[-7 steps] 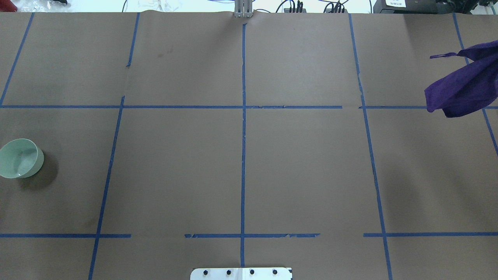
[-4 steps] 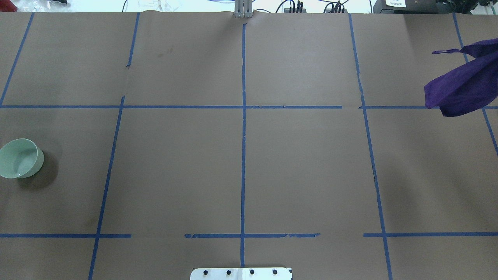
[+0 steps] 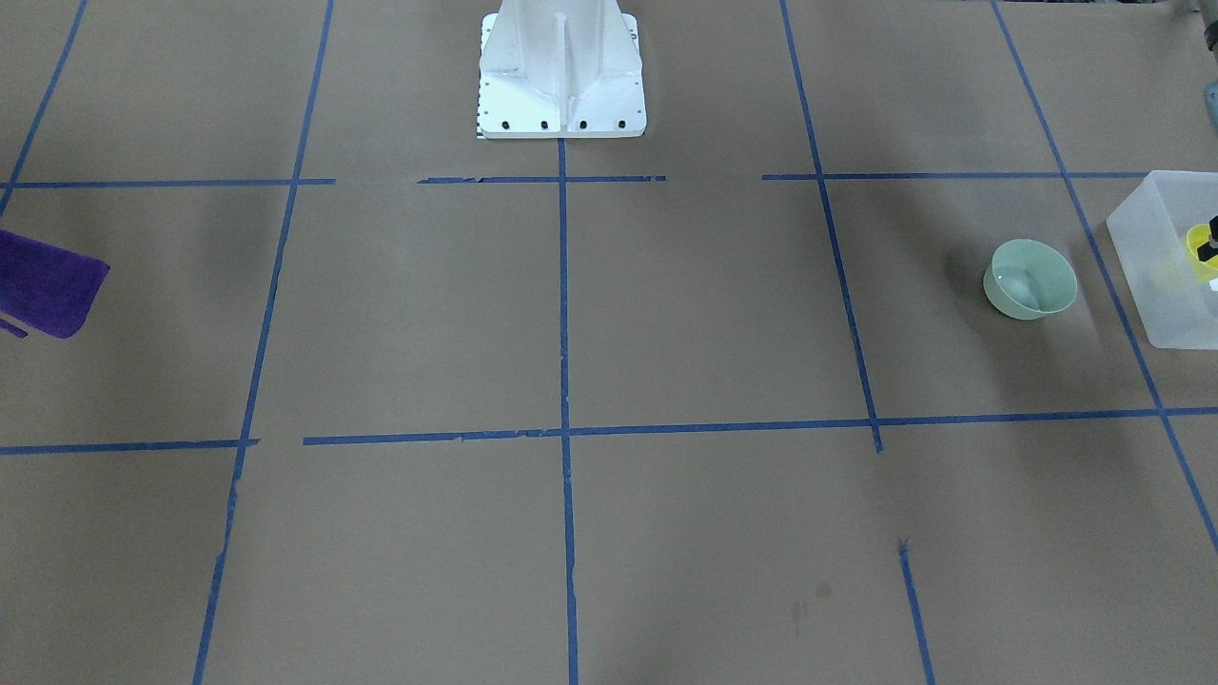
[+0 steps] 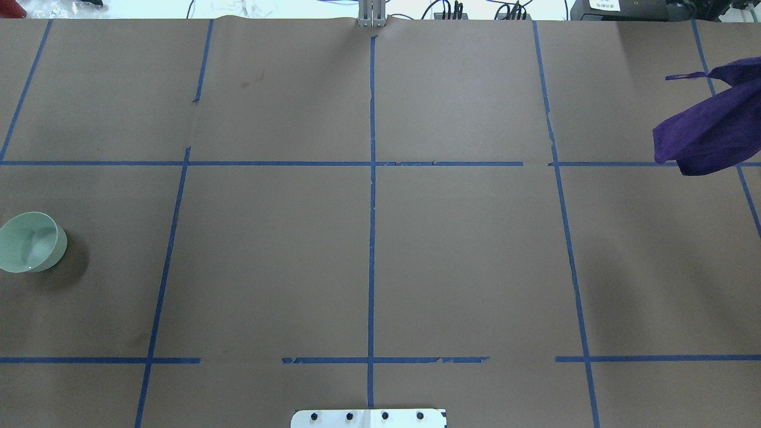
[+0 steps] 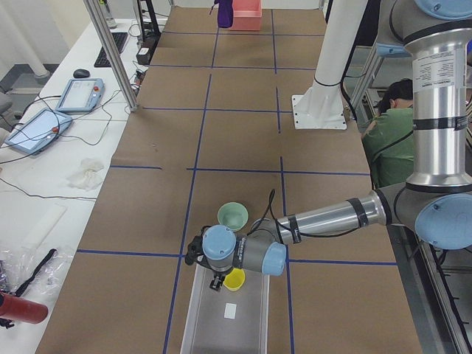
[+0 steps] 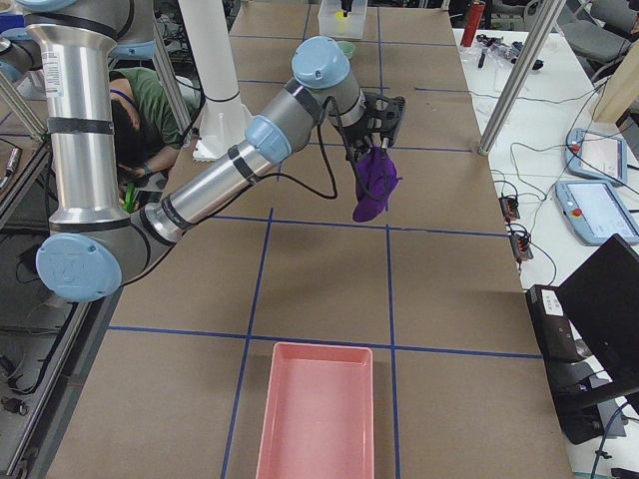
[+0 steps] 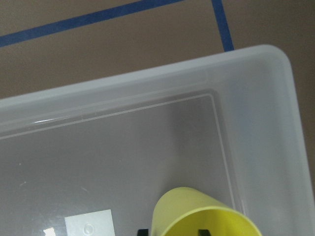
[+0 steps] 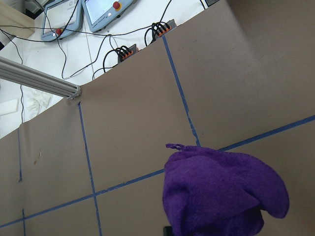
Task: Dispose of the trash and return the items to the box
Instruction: 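Release the cup into the clear bin and reach left gripper to bowl, then grasp the rim of the pale green bowl with the left gripper, then lift the green bowl while right gripper drops cloth into pink bin, then lower the green bowl into the clear bin and open the left gripper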
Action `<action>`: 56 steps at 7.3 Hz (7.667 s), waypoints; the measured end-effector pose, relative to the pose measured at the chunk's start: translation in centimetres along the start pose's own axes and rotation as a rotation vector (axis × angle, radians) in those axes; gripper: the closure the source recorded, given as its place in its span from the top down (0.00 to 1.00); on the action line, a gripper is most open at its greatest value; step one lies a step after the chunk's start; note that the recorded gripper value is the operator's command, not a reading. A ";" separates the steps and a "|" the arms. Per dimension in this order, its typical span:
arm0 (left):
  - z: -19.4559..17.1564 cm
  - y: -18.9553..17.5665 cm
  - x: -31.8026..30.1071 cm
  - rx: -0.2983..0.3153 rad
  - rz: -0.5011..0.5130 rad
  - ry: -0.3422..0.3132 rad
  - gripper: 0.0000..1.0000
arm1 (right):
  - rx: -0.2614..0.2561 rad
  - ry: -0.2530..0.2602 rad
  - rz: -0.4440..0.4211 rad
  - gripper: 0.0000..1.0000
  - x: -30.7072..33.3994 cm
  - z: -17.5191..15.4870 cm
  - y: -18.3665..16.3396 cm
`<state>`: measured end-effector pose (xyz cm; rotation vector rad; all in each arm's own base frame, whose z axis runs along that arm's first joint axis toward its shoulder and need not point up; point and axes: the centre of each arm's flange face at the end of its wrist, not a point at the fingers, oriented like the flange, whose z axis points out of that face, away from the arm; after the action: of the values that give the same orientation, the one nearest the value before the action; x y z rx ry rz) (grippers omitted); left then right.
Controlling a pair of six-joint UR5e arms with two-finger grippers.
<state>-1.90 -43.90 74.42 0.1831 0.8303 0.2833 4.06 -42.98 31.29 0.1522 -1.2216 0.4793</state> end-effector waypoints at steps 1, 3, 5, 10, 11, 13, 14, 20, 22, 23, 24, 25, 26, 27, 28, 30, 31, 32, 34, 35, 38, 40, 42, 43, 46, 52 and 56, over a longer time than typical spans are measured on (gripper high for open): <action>-1.9 -1.4 1.7 0.024 0.025 -0.006 1.00 | 0.001 0.002 0.006 0.00 0.2 0.0 -0.1; -6.8 -3.6 4.7 0.077 0.045 -0.022 1.00 | 0.003 0.008 0.015 0.00 0.7 0.1 -0.3; -12.8 -5.3 8.2 0.136 0.009 -0.037 1.00 | 0.009 0.037 -0.009 0.00 2.9 0.2 -0.6; -3.4 -4.1 15.2 0.260 -0.129 0.057 0.99 | 0.006 0.255 -0.253 0.00 10.6 -2.6 -4.2; -0.2 -2.9 16.0 0.271 -0.149 0.064 0.99 | -0.003 0.284 -0.287 0.00 12.2 -3.7 -4.8; 4.1 -1.2 15.7 0.251 -0.167 0.042 0.93 | -0.019 0.334 -0.334 0.00 14.8 -5.5 -5.5; 5.5 -0.6 15.6 0.229 -0.167 0.035 0.84 | -0.035 0.360 -0.357 0.00 15.9 -6.2 -5.7; 8.1 -0.3 15.6 0.190 -0.178 0.020 0.00 | -0.091 0.391 -0.438 0.00 21.8 -8.3 -7.2; 7.8 -1.2 16.7 0.202 -0.208 0.040 0.00 | -0.113 0.433 -0.467 0.00 24.6 -8.9 -8.0; 6.8 -1.6 17.9 0.204 -0.200 0.070 0.00 | -0.129 0.464 -0.486 0.00 26.2 -9.3 -8.4; 5.8 -1.8 19.3 0.181 -0.180 0.133 0.00 | -0.149 0.496 -0.501 0.00 27.7 -9.6 -8.7; 4.5 -1.9 20.5 0.152 -0.162 0.206 0.00 | -0.172 0.521 -0.503 0.00 29.4 -9.6 -9.1; 3.1 -2.0 20.9 0.144 -0.156 0.251 0.00 | -0.203 0.535 -0.503 0.00 31.4 -9.2 -9.5; 2.1 -2.0 20.6 0.146 -0.157 0.271 0.00 | -0.229 0.540 -0.512 0.99 33.9 -8.4 -10.0; 1.4 -2.1 20.0 0.154 -0.154 0.270 0.00 | -0.238 0.543 -0.519 1.00 36.6 -7.5 -9.9; -1.0 -2.4 17.3 0.174 -0.120 0.230 0.00 | -0.218 0.548 -0.523 1.00 40.5 -6.2 -8.5; -2.6 -2.7 15.5 0.180 -0.098 0.195 0.00 | -0.205 0.547 -0.511 1.00 41.0 -6.0 -8.1; -4.3 -3.1 13.7 0.184 -0.079 0.157 0.00 | -0.197 0.543 -0.494 1.00 41.1 -5.9 -7.9; -7.5 -3.1 9.2 0.186 -0.063 0.087 0.00 | -0.199 0.530 -0.476 1.00 41.4 -5.5 -7.1; -8.8 -2.4 6.4 0.180 -0.065 0.054 0.00 | -0.197 0.509 -0.473 1.00 41.3 -5.3 -6.5; -9.0 2.3 -5.2 0.152 -0.101 0.003 0.00 | -0.164 0.418 -0.459 1.00 39.0 -4.6 -5.7; -7.8 6.2 -10.2 0.128 -0.159 -0.020 0.00 | -0.136 0.408 -0.390 1.00 34.7 -3.7 -5.6; -6.5 9.8 -13.4 0.086 -0.223 -0.068 0.00 | -0.144 0.400 -0.365 1.00 31.3 -2.0 -5.3; -5.7 11.1 -14.3 0.070 -0.250 -0.069 0.00 | -0.160 0.400 -0.355 1.00 29.8 -0.6 -5.1; -4.4 12.6 -15.9 0.062 -0.271 -0.084 0.31 | -0.238 0.406 -0.371 1.00 25.9 5.1 -4.5; -10.8 7.6 -12.8 0.218 -0.209 -0.221 1.00 | -0.251 0.404 -0.408 1.00 24.4 7.9 -3.9; -12.4 0.6 -5.1 0.260 -0.017 -0.223 1.00 | -0.259 0.410 -0.388 1.00 25.3 8.1 -3.7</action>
<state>-14.55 -44.36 69.87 0.4429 0.6449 0.1344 5.17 -42.37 58.09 0.0620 -0.8141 0.0069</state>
